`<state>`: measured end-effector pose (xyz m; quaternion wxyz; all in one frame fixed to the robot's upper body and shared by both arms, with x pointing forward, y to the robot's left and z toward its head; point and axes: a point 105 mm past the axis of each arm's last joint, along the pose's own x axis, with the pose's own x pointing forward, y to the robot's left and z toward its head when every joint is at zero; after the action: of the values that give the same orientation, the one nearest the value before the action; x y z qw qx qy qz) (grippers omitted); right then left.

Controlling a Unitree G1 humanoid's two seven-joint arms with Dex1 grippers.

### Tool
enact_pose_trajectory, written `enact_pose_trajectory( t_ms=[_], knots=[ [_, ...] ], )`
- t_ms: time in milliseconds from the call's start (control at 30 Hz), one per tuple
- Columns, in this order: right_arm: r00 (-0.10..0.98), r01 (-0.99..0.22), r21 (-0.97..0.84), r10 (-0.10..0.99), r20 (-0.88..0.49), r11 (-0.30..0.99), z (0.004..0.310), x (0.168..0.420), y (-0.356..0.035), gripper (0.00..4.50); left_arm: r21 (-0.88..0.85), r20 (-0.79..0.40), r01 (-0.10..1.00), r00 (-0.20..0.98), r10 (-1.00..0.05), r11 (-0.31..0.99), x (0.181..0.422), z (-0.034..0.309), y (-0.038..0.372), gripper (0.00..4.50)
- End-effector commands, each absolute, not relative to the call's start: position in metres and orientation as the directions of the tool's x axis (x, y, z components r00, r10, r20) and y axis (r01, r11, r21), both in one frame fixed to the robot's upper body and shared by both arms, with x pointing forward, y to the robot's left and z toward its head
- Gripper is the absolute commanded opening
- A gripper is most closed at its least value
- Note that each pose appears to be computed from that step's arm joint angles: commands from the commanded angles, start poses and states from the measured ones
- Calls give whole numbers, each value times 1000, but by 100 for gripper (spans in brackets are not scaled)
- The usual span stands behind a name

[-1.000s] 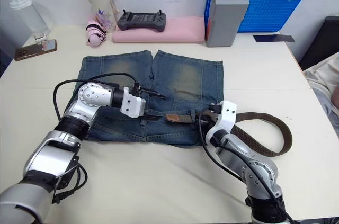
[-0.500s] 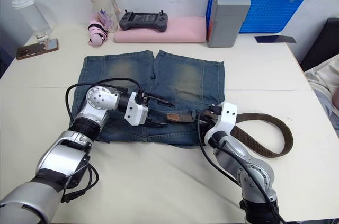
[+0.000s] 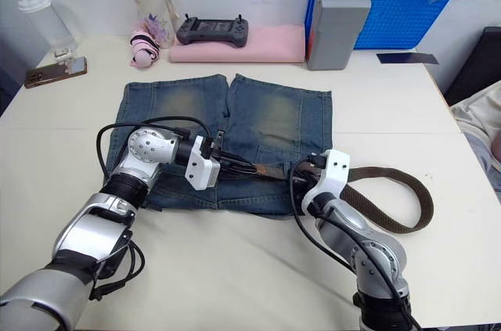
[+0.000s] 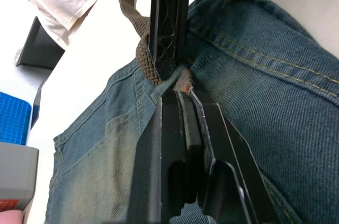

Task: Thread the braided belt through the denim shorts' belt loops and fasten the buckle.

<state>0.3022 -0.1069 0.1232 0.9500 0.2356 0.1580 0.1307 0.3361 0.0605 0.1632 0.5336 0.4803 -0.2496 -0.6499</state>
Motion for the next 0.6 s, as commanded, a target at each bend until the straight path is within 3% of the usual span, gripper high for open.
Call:
enact_pose_trajectory(
  t_ms=[33, 133, 233, 367, 500, 600],
  knots=[
    [944, -179, 464, 285, -167, 867, 146, 296, -129, 298, 852, -346, 431, 40, -937, -296, 334, 169, 61, 0],
    [931, -283, 415, 352, -99, 865, 167, 283, -134, 447, 851, -341, 437, 42, -939, -290, 333, 170, 62, 0],
    [890, -407, 311, 450, -78, 859, 180, 267, -134, 447, 849, -330, 452, 51, -943, -273, 334, 172, 64, 0],
    [745, -666, -67, 656, -122, 743, 191, 229, -108, 447, 850, -322, 459, 66, -945, -257, 331, 176, 71, 0],
    [684, -713, -418, 687, -243, 563, 169, 221, -98, 447, 838, -330, 484, 83, -940, -252, 326, 174, 83, 0],
    [670, -675, -615, 688, -280, 407, 145, 224, -93, 447, 822, -331, 520, 101, -938, -233, 323, 174, 92, 0]
  ],
)
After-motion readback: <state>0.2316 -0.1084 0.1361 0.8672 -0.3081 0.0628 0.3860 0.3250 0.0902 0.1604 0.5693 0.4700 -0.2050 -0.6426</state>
